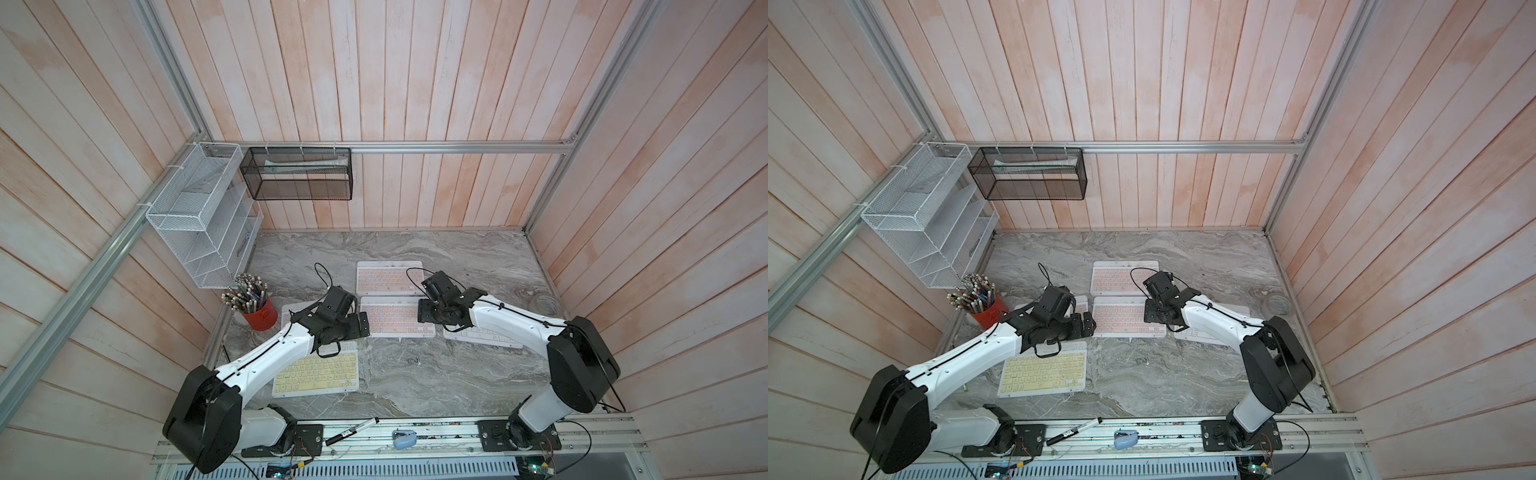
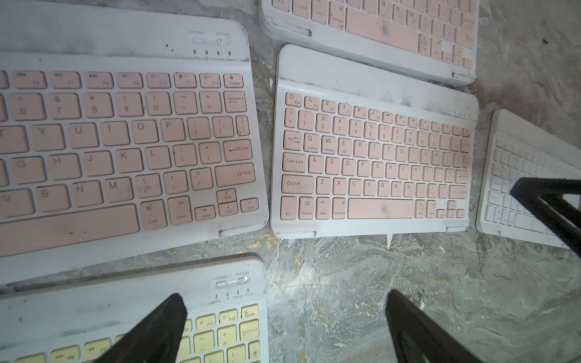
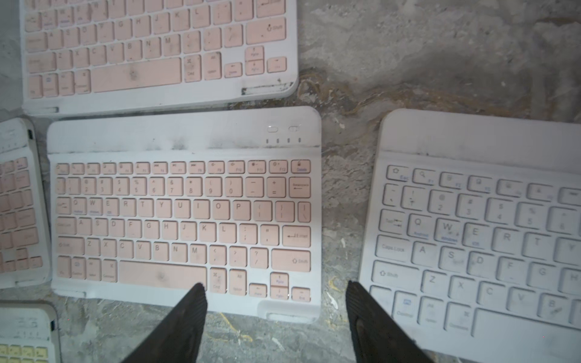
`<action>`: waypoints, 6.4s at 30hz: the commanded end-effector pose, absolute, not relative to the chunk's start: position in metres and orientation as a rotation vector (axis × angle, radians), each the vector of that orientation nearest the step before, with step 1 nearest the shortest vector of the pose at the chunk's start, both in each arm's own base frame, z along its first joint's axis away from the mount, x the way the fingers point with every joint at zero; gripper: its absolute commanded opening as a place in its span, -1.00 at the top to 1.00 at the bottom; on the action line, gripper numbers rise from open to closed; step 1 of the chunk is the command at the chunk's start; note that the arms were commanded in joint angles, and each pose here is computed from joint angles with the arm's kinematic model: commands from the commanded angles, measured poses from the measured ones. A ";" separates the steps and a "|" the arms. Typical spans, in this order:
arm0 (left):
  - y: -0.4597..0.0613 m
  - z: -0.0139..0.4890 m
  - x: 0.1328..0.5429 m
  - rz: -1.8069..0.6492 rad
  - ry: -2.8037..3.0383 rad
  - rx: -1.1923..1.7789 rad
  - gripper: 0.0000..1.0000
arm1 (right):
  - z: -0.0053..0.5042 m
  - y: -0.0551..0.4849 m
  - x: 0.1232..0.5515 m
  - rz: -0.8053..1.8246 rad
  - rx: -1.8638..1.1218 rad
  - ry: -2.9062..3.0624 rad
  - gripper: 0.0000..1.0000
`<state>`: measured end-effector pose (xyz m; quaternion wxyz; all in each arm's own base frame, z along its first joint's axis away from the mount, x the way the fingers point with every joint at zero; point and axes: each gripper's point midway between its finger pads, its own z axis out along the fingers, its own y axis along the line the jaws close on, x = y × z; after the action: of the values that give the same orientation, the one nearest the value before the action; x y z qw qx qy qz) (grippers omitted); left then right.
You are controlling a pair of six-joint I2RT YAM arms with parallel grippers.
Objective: Stack the numeric keypads
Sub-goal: Pick up the numeric keypad from the center of the board.
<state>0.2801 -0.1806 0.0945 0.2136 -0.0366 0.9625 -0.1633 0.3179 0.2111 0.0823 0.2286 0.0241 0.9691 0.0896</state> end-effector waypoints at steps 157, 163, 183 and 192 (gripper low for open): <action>-0.257 0.058 0.348 -0.757 2.659 0.064 -0.94 | 0.102 0.217 0.336 1.335 0.197 2.468 0.92; -0.254 0.072 0.351 -0.780 2.627 0.052 -0.94 | 0.108 0.217 0.335 1.341 0.192 2.455 1.00; -0.219 0.162 0.363 -1.178 2.354 -0.082 -0.94 | 0.172 0.211 0.351 1.529 0.207 2.242 1.00; -0.225 0.156 0.372 -1.247 2.348 -0.088 -0.90 | 0.203 0.217 0.364 1.663 0.177 2.113 1.00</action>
<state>0.3682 -0.2219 0.1589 0.2454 -0.0329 0.8625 -0.4413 0.3586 0.2096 0.1705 0.2035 0.0959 0.7966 0.5611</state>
